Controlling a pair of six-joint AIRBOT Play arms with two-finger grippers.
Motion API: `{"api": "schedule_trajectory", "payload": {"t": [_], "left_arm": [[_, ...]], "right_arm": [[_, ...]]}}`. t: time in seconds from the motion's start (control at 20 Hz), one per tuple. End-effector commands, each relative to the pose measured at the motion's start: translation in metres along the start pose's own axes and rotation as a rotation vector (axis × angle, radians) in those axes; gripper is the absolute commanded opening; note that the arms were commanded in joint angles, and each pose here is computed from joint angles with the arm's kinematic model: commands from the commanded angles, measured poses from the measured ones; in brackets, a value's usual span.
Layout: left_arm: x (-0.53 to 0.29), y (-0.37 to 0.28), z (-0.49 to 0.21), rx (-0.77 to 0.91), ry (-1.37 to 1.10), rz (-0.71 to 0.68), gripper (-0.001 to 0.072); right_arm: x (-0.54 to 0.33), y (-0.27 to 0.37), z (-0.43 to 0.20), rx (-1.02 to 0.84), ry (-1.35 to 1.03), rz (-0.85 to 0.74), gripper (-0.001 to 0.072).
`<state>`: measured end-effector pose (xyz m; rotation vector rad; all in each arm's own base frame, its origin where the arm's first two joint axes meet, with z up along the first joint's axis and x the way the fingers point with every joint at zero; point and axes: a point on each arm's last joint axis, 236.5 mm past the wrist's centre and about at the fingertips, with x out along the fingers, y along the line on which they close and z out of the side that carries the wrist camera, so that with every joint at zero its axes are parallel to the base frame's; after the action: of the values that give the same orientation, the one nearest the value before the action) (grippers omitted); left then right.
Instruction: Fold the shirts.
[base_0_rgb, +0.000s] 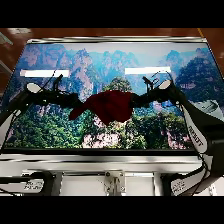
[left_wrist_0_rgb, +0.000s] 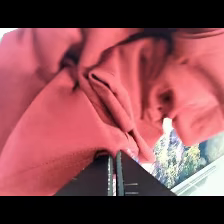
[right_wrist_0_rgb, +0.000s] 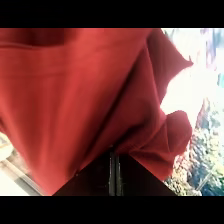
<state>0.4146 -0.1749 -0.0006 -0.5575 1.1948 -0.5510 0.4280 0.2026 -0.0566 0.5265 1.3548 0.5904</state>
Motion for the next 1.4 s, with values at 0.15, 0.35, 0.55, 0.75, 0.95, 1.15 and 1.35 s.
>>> {"api": "schedule_trajectory", "payload": {"t": [0.15, 0.35, 0.55, 0.75, 0.95, 1.15, 1.35], "left_arm": [[-0.155, -0.097, 0.096, 0.308, -0.412, 0.023, 0.0039], [-0.361, -0.195, 0.104, 0.624, -0.866, 0.236, 0.0039], [-0.481, -0.235, 0.05, 0.675, -1.138, 0.446, 0.0039], [-0.481, -0.245, 0.01, 0.651, -1.1, 0.41, 0.004], [-0.472, -0.21, -0.009, 0.607, -0.975, 0.545, 0.004], [-0.464, -0.176, -0.001, 0.555, -0.9, 0.636, 0.004], [-0.426, -0.138, 0.052, 0.502, -0.803, 0.638, 0.0039]], "right_arm": [[-0.172, 0.095, 0.058, -0.47, -0.394, -0.027, 0.0063], [-0.354, 0.188, 0.063, -0.696, -0.822, -0.211, 0.0062], [-0.458, 0.238, 0.015, -0.72, -1.052, -0.353, 0.0062], [-0.476, 0.255, -0.036, -0.699, -1.062, -0.346, 0.0063], [-0.48, 0.208, -0.07, -0.591, -0.957, -0.538, 0.0063], [-0.45, 0.161, -0.08, -0.428, -0.756, -0.592, 0.0063], [-0.351, 0.115, -0.078, -0.31, -0.315, -0.459, 0.0063]]}}
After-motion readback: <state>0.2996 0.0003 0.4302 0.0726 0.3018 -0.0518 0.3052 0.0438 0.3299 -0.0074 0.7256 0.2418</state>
